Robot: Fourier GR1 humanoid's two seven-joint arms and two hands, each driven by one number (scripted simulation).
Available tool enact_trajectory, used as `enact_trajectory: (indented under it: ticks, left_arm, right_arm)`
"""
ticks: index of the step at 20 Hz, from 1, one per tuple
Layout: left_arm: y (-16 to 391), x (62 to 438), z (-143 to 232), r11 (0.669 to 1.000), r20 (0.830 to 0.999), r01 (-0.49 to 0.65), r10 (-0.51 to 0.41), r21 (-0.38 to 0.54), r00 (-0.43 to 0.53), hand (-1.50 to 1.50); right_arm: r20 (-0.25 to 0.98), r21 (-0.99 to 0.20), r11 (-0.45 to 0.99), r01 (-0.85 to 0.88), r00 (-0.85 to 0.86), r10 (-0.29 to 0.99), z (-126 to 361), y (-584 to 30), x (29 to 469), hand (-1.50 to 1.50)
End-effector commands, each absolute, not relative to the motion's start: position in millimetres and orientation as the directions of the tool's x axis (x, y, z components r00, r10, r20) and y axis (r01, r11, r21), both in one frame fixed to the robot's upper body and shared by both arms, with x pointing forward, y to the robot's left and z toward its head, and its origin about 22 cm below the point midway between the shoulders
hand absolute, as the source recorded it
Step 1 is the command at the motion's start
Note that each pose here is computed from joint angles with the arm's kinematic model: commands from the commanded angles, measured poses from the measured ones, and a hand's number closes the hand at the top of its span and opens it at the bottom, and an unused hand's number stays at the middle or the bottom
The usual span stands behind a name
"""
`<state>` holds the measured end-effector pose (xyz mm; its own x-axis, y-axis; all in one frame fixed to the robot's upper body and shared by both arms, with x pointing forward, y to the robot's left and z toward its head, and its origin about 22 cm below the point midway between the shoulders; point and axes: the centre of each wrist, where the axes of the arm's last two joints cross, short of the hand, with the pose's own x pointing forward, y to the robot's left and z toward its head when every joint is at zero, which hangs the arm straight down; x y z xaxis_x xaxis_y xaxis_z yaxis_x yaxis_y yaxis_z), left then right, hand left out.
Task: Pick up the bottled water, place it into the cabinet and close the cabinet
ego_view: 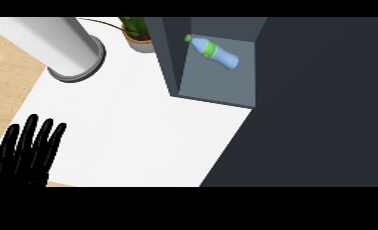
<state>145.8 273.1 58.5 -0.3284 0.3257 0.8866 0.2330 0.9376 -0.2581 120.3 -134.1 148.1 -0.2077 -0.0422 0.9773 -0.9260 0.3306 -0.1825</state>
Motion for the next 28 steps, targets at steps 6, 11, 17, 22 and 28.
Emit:
enact_trajectory:
  ticks: [6, 11, 17, 22, 28]
  left_arm:
    - [283, 146, 57, 0.941, 0.888, 0.227, 0.318, -0.252, -0.332, -1.50]
    - [284, 145, 58, 0.947, 0.888, 0.203, 0.308, -0.250, -0.341, -1.50]
    - [287, 142, 58, 0.943, 0.888, 0.207, 0.319, -0.261, -0.331, -1.50]
    - [286, 143, 57, 0.937, 0.887, 0.233, 0.327, -0.260, -0.326, -1.50]
    - [287, 148, 55, 0.933, 0.885, 0.231, 0.339, -0.275, -0.318, -1.50]
  right_arm:
    - [0.977, 0.166, 0.455, -0.875, 0.082, -0.198, 126, -114, 147, 1.50]
    - [0.967, 0.202, 0.621, -0.757, 0.056, -0.247, 125, -135, 151, 1.50]
    - [0.956, 0.251, 0.712, -0.656, 0.055, -0.287, 117, -145, 166, 1.50]
    - [0.954, 0.260, 0.776, -0.575, 0.028, -0.298, 120, -145, 206, 1.50]
    - [0.953, 0.290, 0.829, -0.479, 0.067, -0.295, 133, -114, 270, 1.50]
